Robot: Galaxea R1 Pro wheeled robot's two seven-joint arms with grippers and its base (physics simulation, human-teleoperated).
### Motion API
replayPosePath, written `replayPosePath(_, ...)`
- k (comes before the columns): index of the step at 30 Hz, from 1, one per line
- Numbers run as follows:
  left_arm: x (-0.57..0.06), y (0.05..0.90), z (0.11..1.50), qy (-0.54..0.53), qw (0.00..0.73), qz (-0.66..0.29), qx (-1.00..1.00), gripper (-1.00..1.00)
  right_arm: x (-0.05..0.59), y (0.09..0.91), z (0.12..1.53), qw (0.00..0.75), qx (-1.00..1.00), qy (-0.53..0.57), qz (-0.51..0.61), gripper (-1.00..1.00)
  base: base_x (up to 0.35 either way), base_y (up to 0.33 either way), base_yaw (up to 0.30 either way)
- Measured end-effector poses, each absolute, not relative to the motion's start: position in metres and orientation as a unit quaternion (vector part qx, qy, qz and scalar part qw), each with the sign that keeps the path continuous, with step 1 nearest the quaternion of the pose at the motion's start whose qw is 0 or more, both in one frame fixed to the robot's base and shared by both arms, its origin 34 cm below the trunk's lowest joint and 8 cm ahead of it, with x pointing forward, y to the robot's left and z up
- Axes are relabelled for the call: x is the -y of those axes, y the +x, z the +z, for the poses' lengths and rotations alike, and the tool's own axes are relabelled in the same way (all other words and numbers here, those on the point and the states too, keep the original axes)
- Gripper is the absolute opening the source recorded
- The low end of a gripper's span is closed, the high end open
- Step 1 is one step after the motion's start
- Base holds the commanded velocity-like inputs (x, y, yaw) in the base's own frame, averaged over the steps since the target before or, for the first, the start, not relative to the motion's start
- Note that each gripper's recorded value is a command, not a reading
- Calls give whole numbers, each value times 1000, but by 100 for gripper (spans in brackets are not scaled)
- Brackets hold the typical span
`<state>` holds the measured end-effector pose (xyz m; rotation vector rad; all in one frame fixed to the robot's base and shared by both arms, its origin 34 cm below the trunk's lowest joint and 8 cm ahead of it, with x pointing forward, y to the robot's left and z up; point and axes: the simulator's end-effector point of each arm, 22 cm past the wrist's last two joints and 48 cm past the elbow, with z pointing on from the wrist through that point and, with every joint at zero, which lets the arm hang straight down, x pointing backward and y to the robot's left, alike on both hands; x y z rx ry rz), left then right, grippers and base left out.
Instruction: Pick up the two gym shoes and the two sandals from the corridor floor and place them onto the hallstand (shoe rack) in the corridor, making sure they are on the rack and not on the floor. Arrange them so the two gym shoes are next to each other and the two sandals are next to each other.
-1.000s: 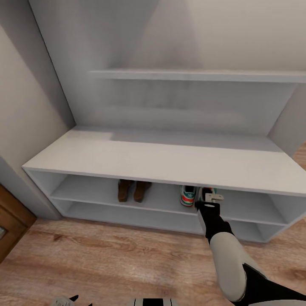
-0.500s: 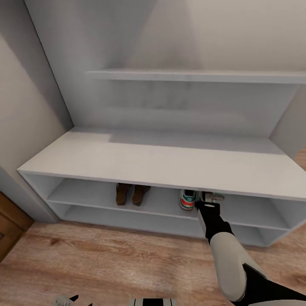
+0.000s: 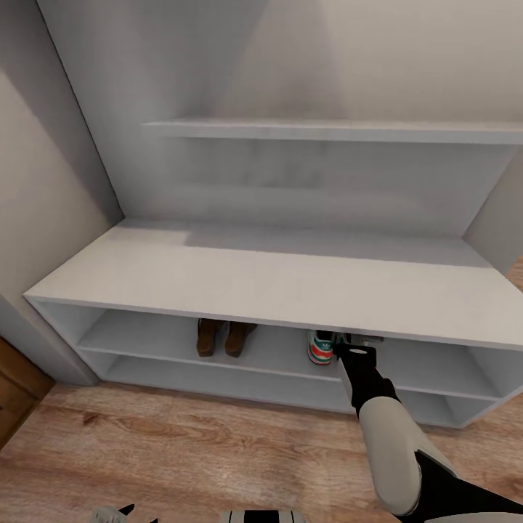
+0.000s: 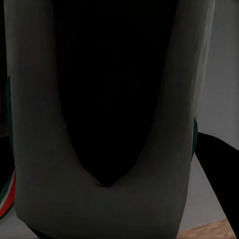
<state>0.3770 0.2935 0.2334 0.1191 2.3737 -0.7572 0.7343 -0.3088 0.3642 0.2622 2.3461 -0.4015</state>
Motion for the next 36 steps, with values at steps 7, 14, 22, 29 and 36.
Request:
replayPosePath(7, -294, 377, 233, 45, 318, -288, -902, 100, 309, 734, 364, 365, -912, 102, -156, -100, 0, 0, 0)
replayPosePath(14, -294, 377, 233, 45, 318, -288, -902, 100, 310, 735, 366, 366, -911, 102, -157, 100, -2, 0, 0)
replayPosePath(22, -294, 377, 233, 45, 318, -288, -902, 100, 310, 736, 366, 367, -911, 102, -158, 100, -217, 0, 0)
replayPosePath(29, -294, 377, 233, 45, 319, -287, -902, 100, 310, 735, 365, 366, -911, 102, -158, 100, -328, 0, 0)
replayPosePath(36, -294, 377, 233, 44, 319, -287, -902, 100, 310, 735, 365, 366, -912, 102, -158, 100, -336, 0, 0)
